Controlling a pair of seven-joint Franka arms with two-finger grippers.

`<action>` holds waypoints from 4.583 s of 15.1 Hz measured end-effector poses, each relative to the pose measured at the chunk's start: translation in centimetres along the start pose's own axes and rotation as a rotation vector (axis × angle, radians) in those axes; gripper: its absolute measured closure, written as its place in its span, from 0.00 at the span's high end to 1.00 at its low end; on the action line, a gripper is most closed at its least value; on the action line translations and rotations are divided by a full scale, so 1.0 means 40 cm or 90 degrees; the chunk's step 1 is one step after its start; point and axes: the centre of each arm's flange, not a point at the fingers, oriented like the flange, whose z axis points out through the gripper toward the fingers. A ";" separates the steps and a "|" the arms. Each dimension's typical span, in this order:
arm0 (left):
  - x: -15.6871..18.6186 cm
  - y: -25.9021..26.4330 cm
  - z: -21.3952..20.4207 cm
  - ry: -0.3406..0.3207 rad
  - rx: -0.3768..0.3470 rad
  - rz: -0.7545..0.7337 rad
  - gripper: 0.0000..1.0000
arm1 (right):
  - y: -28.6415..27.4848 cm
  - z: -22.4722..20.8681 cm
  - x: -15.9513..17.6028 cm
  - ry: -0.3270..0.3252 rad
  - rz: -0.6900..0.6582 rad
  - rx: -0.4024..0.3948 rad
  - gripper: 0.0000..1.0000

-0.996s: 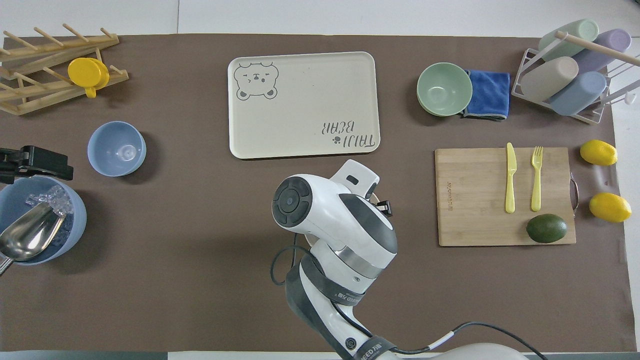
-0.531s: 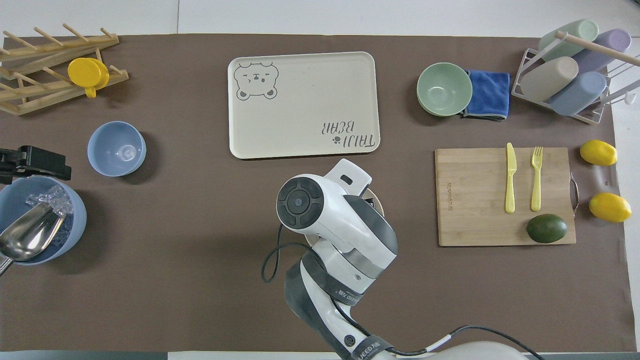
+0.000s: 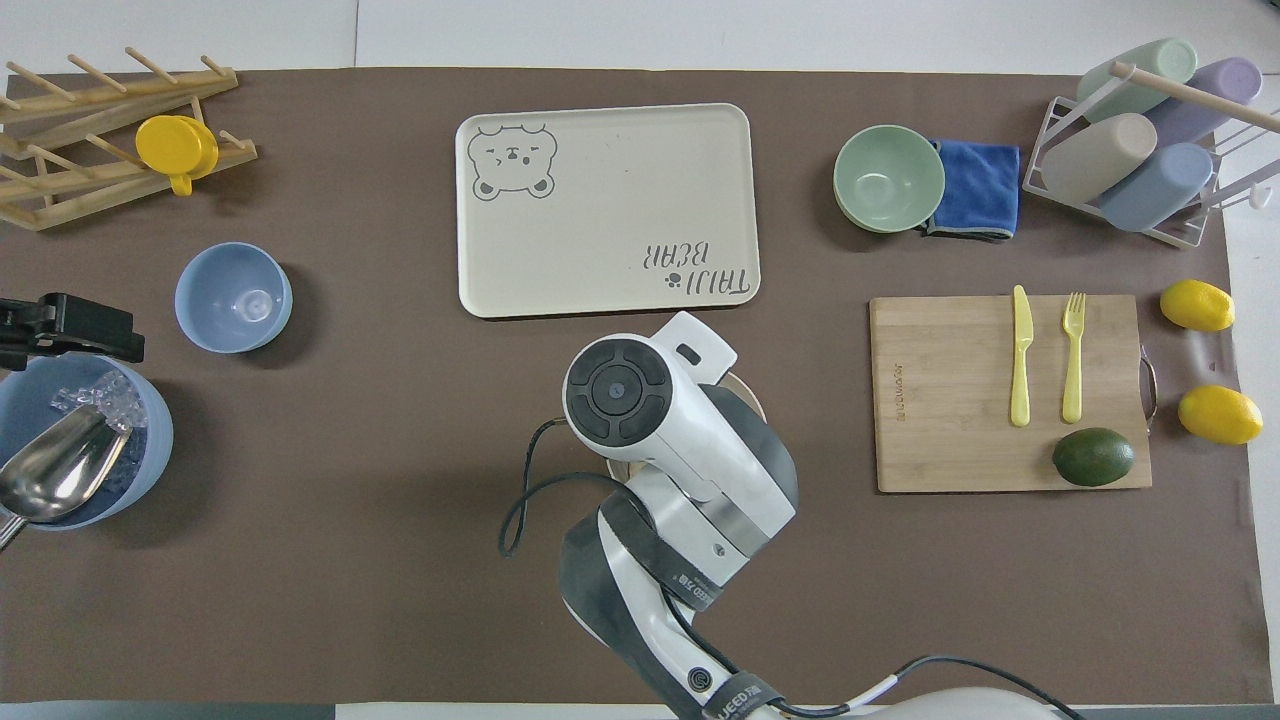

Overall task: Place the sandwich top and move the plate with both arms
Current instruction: 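Lower the bread slice onto the egg toast and open the right gripper, then withdraw the right gripper while the left gripper reaches toward the plate, then grasp the rim of the grey plate with the left gripper, then lift and carry the plate with the left gripper onto the bear tray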

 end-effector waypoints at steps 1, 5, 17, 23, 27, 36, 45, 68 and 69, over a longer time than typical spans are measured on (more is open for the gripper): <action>0.000 0.000 0.000 0.000 0.000 0.000 1.00 | 0.011 -0.019 0.011 0.006 0.008 0.007 0.85; -0.002 -0.001 0.009 -0.001 0.000 -0.005 1.00 | 0.196 -0.116 0.099 0.008 0.039 0.012 1.00; 0.000 0.236 0.277 0.028 -0.077 -0.011 1.00 | 0.819 -0.509 0.085 -0.101 0.075 0.023 1.00; 0.025 0.498 0.532 0.019 -0.111 -0.016 1.00 | 0.873 -0.472 0.121 -0.106 0.051 0.029 1.00; -0.018 0.606 0.666 0.014 -0.140 -0.018 1.00 | 0.878 -0.495 0.108 -0.099 0.053 0.030 1.00; -0.071 0.751 0.801 0.009 -0.151 -0.019 1.00 | 0.994 -0.532 0.076 -0.098 0.066 0.038 1.00; -0.129 0.829 0.810 -0.003 -0.146 0.019 1.00 | 1.050 -0.513 0.083 -0.101 0.038 0.042 1.00; -0.154 0.851 0.804 -0.021 -0.139 0.021 0.47 | 1.113 -0.464 0.116 -0.053 0.035 0.045 1.00; -0.154 0.852 0.799 -0.021 -0.140 0.021 0.45 | 1.127 -0.464 0.114 -0.052 0.042 0.045 1.00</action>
